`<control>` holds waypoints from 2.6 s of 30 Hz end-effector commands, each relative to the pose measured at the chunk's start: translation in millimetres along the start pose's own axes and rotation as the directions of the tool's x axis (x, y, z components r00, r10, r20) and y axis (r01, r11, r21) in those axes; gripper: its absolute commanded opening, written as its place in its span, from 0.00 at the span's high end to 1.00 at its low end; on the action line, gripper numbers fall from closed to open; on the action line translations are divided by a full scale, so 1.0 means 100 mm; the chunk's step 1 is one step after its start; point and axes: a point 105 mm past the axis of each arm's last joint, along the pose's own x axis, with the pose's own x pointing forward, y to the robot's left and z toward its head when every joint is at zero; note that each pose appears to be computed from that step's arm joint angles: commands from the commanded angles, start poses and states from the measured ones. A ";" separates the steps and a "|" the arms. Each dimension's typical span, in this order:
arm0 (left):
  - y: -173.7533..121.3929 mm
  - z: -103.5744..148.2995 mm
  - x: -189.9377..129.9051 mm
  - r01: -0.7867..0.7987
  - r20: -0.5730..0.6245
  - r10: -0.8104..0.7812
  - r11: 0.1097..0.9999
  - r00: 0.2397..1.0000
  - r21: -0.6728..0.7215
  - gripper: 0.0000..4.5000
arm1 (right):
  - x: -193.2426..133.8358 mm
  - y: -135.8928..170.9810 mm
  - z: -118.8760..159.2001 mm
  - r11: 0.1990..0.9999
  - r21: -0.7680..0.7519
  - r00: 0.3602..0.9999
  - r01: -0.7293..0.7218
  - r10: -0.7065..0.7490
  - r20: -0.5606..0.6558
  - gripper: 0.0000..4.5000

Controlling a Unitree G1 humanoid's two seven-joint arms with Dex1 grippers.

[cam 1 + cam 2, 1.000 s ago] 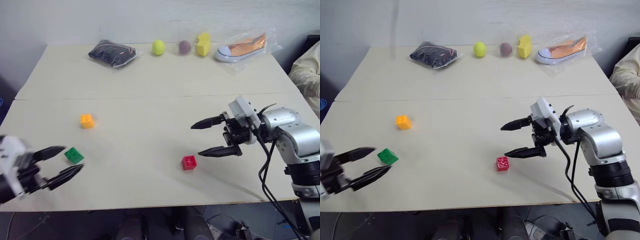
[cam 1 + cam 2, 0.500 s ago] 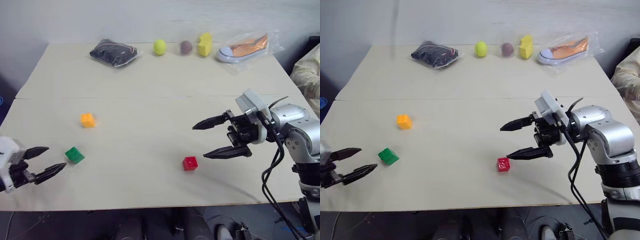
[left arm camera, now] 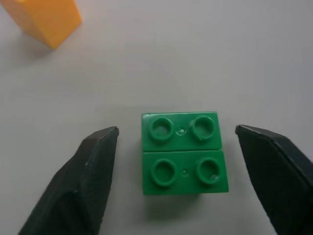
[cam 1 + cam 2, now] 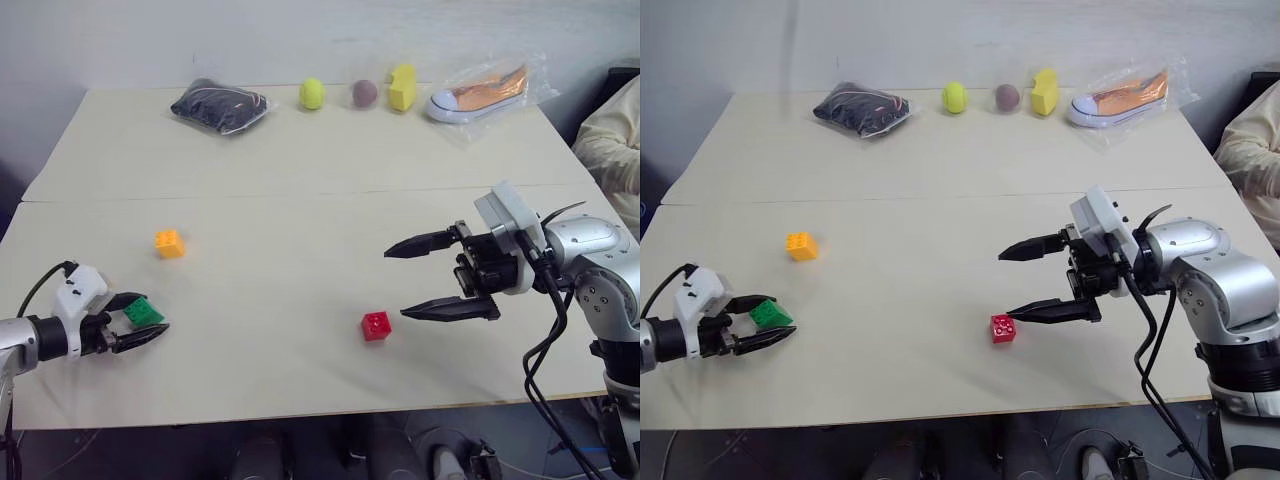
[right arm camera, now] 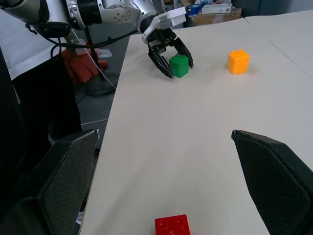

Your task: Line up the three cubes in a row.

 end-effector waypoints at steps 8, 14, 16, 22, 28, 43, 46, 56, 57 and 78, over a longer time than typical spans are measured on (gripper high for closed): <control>-0.22 0.25 0.12 0.141 0.048 -0.148 0.983 0.988 0.117 0.66 | -0.09 0.05 0.08 0.997 -0.072 0.999 0.007 -0.009 -0.033 0.00; -0.76 0.62 0.44 0.394 -0.005 -0.412 0.869 0.911 0.299 0.66 | -0.15 0.09 -0.03 0.995 -0.101 0.995 0.007 -0.017 -0.102 0.00; -0.89 0.74 0.60 0.435 -0.012 -0.460 0.830 0.888 0.349 0.66 | -0.15 0.11 -0.04 0.995 -0.104 0.994 0.008 -0.019 -0.107 0.00; -1.28 0.97 1.09 0.503 -0.031 -0.537 0.767 0.843 0.398 0.66 | -0.15 0.18 -0.06 0.995 -0.089 0.993 0.032 -0.042 -0.113 0.00; -1.41 1.01 1.25 0.500 -0.062 -0.522 0.769 0.851 0.399 0.66 | -0.14 0.22 -0.05 0.996 -0.079 0.992 0.049 -0.058 -0.111 0.00; -1.53 0.92 1.28 0.533 -0.098 -0.543 0.750 0.834 0.392 0.66 | -0.11 0.18 -0.07 0.994 -0.074 0.992 0.081 -0.088 -0.092 0.00; -1.53 0.91 1.28 0.536 -0.100 -0.544 0.749 0.833 0.390 0.50 | -0.09 0.18 -0.07 0.994 -0.078 0.992 0.082 -0.089 -0.087 0.00; -1.25 0.93 0.90 0.451 -0.032 -0.465 0.837 0.885 0.310 0.00 | -0.09 0.13 -0.06 0.994 -0.083 0.994 0.074 -0.080 -0.074 0.00; -1.12 0.89 0.72 0.405 -0.010 -0.417 0.876 0.909 0.262 0.00 | -0.09 0.11 -0.05 0.994 -0.085 0.995 0.069 -0.075 -0.070 0.00; -0.13 0.34 -0.29 -0.449 0.086 0.501 0.829 0.861 -0.335 0.00 | -0.06 -0.26 0.16 0.986 -0.142 0.997 0.082 -0.080 0.020 0.00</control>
